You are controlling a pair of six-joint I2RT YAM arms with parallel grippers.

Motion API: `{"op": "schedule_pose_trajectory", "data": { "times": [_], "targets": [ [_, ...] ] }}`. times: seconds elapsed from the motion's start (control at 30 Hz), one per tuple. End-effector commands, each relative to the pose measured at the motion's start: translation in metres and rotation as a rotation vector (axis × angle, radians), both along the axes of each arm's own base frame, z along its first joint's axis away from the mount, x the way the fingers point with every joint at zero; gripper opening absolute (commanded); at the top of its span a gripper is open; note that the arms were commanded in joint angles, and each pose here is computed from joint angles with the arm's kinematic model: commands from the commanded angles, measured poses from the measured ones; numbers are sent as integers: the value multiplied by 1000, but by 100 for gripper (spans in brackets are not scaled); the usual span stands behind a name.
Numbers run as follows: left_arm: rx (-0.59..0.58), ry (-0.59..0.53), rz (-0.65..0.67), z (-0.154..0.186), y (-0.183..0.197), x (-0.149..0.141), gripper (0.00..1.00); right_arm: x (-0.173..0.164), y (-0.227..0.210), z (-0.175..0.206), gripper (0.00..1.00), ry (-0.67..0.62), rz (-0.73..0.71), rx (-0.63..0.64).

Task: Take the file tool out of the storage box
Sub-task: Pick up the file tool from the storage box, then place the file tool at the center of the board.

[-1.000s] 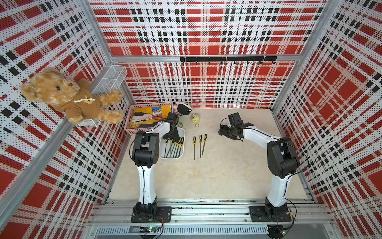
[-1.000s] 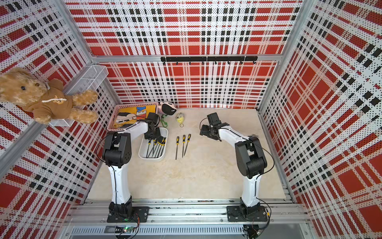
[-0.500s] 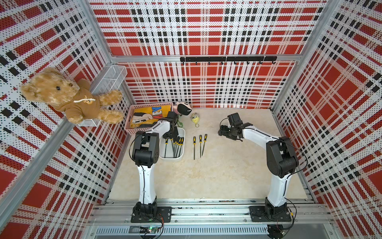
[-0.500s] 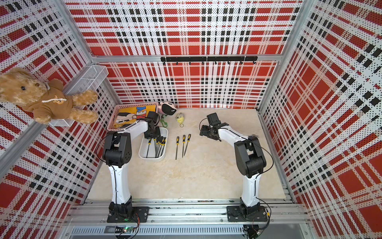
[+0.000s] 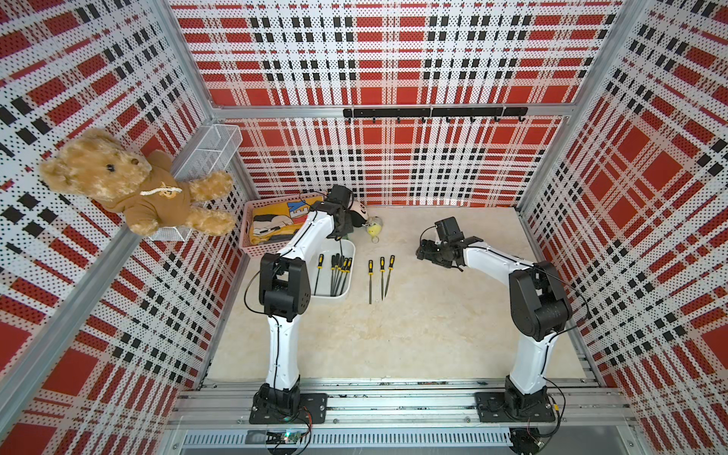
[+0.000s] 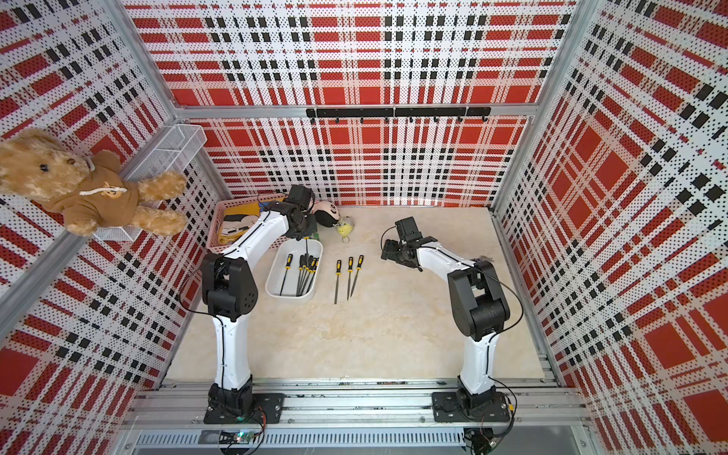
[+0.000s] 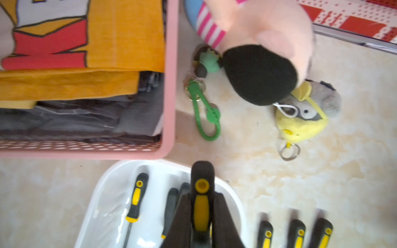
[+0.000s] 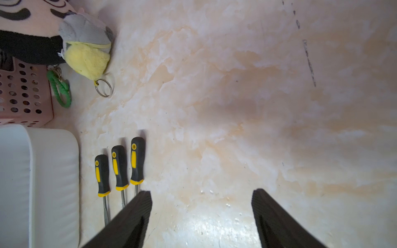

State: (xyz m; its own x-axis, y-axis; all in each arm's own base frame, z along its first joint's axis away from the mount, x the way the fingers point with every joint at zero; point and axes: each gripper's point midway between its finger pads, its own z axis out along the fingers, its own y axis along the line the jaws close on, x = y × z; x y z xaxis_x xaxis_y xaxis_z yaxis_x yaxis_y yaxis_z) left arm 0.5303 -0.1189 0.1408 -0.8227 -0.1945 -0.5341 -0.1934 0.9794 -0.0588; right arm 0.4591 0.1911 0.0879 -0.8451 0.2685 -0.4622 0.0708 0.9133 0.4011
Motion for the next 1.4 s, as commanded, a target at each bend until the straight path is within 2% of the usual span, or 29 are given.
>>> {"op": "schedule_pose_trajectory", "data": {
  "times": [0.0, 0.27, 0.47, 0.67, 0.93, 1.2, 1.37],
  "targets": [
    [-38, 41, -54, -11, -33, -7, 0, 2, -12, 22, 81, -60, -34, 11],
    [-162, 105, -265, -40, -150, -25, 0, -7, -33, 24, 81, -71, -70, -2],
    [-211, 167, -345, -74, -203, -39, 0, -14, -40, 24, 81, -69, -81, -8],
    [-196, 224, -339, -103, -212, -56, 0, -21, -41, 24, 81, -62, -70, -14],
    [-182, 253, -333, -122, -217, -67, 0, -26, -44, 22, 82, -58, -61, -30],
    [-167, 259, -342, -126, -214, -69, 14, -26, -43, 22, 82, -59, -67, -17],
    [-169, 241, -343, -121, -215, -66, 17, -26, -43, 23, 82, -59, -67, -18]
  ]
}}
